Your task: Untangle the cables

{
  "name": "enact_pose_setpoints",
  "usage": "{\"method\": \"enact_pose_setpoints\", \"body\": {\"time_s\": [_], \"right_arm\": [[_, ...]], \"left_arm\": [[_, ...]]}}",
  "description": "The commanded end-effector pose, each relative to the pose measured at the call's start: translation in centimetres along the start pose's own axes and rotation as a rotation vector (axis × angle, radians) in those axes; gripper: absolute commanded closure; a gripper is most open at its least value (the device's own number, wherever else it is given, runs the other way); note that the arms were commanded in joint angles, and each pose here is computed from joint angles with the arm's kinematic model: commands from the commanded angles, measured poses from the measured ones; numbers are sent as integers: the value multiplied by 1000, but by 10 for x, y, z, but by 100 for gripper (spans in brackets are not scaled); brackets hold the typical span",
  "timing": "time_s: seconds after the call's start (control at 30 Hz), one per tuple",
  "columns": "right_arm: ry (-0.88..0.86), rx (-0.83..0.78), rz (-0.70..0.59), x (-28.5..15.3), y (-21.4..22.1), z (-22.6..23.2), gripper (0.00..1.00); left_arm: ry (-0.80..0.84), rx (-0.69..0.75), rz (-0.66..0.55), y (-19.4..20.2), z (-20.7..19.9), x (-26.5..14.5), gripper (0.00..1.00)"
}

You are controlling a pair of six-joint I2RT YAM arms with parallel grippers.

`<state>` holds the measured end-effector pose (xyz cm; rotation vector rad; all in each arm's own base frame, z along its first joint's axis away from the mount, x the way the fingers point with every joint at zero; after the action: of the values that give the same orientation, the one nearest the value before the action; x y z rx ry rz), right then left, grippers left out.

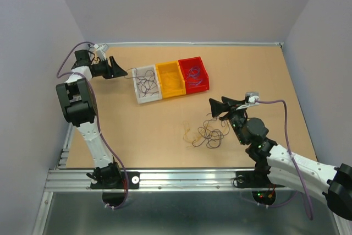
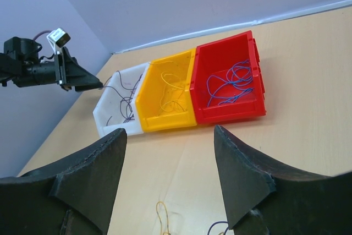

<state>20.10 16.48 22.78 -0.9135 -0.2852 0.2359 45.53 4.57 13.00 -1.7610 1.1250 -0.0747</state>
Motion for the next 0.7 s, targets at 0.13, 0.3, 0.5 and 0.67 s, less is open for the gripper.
{"method": "enact_pose_setpoints", "body": {"time_s": [0.13, 0.3, 0.5, 0.67], "right_arm": [[-7, 5, -23, 2, -3, 2, 30], [-7, 5, -27, 2, -4, 3, 30], [-11, 7, -30, 1, -5, 3, 30], [-13, 7, -29, 1, -5, 3, 30]], "left_arm": [[7, -13, -22, -17, 0, 16, 48], [-9, 29, -10, -20, -7, 22, 84], [-205, 165, -102, -41, -21, -5, 100], [-371, 292, -200, -64, -38, -30, 100]]}}
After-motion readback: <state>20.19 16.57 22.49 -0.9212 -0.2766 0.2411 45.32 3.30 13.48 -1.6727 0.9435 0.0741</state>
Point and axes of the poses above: each gripper's point midway between its finger pads, its own x axis out along the fingers, its own z axis along the line the jaws close on, y = z × x, the point moved 7 cm from there along -x, back along the fingers, and after that the axes turned 9 degrees about x, right-handed, at the moved point
